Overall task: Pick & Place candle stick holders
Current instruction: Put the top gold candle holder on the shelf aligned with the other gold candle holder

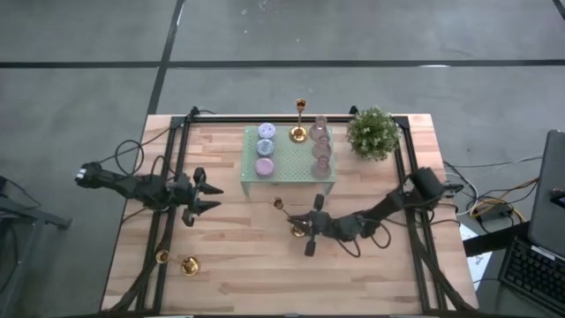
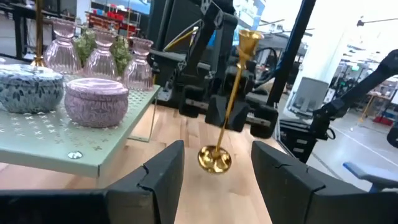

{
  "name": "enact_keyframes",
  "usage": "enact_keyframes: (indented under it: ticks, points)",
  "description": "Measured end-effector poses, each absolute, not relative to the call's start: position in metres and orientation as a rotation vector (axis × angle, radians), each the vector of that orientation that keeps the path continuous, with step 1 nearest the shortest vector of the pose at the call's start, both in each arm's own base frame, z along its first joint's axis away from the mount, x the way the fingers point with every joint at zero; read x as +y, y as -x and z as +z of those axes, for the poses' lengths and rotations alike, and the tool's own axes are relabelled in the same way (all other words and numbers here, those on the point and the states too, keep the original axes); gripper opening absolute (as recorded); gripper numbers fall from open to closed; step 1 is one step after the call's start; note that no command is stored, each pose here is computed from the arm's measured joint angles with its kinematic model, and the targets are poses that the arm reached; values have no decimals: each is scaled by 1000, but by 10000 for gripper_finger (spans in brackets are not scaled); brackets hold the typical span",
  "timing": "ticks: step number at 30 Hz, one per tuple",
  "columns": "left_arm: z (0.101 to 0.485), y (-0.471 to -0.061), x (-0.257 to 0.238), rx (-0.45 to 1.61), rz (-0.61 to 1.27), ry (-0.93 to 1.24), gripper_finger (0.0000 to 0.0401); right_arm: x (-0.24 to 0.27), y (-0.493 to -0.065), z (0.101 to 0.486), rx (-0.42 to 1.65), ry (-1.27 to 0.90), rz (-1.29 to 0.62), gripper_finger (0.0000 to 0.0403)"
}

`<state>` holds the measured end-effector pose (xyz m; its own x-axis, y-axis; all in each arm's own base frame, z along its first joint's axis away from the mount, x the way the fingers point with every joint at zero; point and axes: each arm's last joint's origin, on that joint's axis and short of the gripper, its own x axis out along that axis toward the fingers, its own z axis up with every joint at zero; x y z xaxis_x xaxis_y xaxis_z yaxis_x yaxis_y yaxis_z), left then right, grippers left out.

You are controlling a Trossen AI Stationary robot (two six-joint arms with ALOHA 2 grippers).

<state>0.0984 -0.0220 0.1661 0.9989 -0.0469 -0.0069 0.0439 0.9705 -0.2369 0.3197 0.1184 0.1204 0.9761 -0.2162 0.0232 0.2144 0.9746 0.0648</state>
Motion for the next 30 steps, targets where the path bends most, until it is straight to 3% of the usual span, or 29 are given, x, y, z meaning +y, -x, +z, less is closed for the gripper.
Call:
enact_keyframes:
  ticks: [18,30]
  points:
    - [165,-99,-22,22,-44,235,193,126,-336,97,-39,-35,-222,14]
    - [165,-99,-22,22,-44,235,193,128,-331,94,-27,-40,-213,92]
